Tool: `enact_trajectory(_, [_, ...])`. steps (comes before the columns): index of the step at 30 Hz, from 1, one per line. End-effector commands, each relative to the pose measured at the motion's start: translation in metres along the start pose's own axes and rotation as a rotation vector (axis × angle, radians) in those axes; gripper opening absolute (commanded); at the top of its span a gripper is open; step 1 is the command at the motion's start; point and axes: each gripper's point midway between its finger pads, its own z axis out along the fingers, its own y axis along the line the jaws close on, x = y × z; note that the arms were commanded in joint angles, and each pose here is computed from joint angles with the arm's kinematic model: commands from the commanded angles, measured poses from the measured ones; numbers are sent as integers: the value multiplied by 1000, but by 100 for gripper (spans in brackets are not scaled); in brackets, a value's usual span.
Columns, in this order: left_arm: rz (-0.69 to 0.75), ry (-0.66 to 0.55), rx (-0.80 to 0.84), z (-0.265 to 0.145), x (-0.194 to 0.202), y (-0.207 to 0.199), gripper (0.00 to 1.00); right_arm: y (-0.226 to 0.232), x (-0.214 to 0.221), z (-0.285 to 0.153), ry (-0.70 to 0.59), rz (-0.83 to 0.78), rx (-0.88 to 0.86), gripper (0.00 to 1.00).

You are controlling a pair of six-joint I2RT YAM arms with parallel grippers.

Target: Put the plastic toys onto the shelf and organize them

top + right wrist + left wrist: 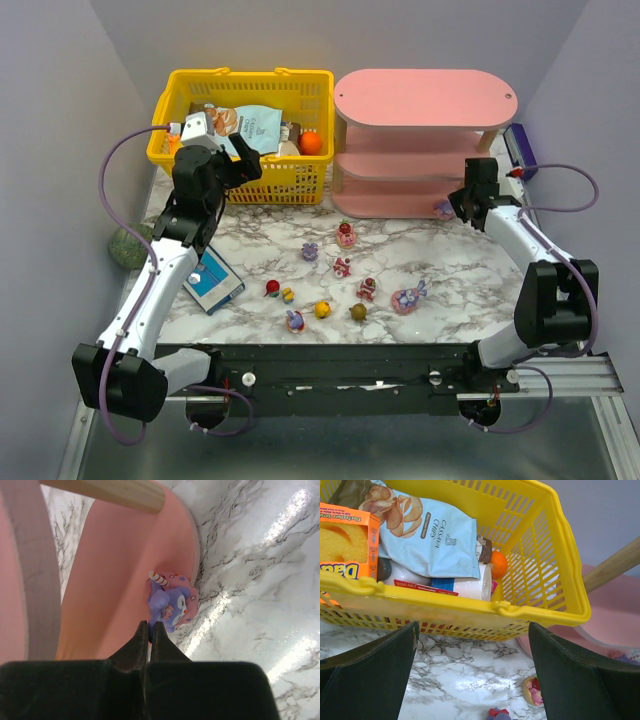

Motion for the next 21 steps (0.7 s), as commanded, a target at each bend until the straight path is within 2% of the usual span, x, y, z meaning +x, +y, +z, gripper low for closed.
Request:
enact_trajectory(1, [20,4,70,2,-6,-19,99,24,-27,11,-69,112,-59,1])
enact_trajectory(10, [33,15,41,10,-1,-13,99,28,-24,28,-43,125,-46,1])
enact_trajectory(21, [41,20,21,11,2,-9,99,25,-20,32,-32,98,-35,18])
